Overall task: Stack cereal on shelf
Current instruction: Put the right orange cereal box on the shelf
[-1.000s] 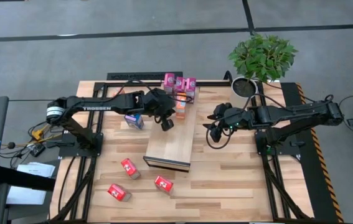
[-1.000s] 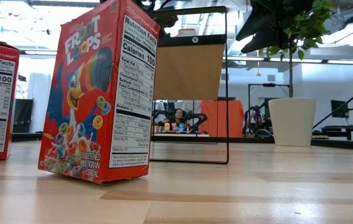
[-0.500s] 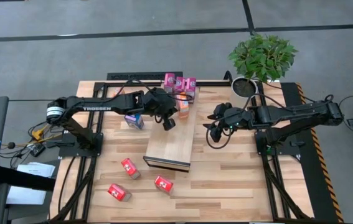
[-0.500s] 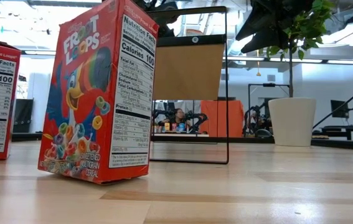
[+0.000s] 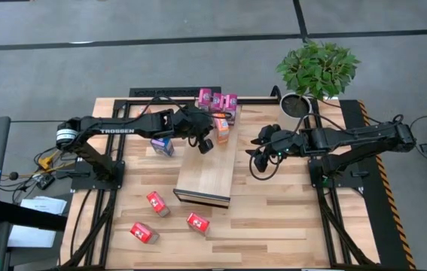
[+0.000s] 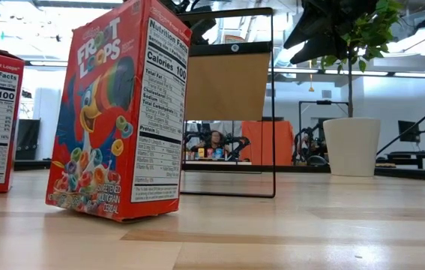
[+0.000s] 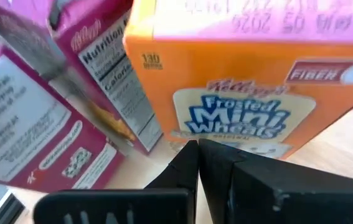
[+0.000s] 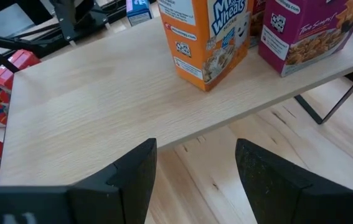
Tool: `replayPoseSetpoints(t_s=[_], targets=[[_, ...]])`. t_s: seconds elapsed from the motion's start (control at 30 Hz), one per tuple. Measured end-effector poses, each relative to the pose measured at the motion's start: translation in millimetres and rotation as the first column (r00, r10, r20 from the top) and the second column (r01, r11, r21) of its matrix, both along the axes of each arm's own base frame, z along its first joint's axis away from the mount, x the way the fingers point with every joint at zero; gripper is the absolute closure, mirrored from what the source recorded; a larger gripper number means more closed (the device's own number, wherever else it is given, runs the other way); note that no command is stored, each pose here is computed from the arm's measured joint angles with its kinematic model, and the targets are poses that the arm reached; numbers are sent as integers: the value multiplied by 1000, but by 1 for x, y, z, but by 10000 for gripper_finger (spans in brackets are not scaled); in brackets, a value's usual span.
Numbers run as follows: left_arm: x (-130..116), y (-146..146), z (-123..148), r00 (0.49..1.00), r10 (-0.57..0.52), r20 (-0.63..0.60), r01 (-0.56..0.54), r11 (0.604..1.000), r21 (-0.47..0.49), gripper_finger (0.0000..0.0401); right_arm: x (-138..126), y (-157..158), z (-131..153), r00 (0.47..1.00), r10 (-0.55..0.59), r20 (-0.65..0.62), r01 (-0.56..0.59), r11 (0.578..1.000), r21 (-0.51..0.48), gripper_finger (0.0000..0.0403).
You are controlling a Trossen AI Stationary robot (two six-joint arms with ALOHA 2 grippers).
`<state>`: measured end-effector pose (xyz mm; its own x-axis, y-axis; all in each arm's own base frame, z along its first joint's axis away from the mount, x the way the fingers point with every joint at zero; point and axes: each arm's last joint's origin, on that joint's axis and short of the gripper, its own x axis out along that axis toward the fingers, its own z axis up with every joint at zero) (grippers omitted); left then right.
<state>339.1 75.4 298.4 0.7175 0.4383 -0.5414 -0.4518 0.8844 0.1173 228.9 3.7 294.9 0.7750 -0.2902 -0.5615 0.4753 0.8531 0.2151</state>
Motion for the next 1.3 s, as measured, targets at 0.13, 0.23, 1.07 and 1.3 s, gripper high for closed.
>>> replayPoseSetpoints(t_s=[0.13,0.23,1.07,1.3], targets=[[5,1,-2,999,-20,24,20,1000,-2,399,0,0,0,1000,0,0,0,1000,0,158],[11,2,-5,999,-25,48,25,1000,-7,399,0,0,0,1000,0,-4,0,1000,-1,158],[11,0,-9,997,-65,44,69,993,-91,399,0,0,-1,1000,1,-8,-1,1000,-3,158],[13,0,-7,994,-79,71,85,992,-94,399,3,-9,5,997,-60,54,62,997,-39,158]])
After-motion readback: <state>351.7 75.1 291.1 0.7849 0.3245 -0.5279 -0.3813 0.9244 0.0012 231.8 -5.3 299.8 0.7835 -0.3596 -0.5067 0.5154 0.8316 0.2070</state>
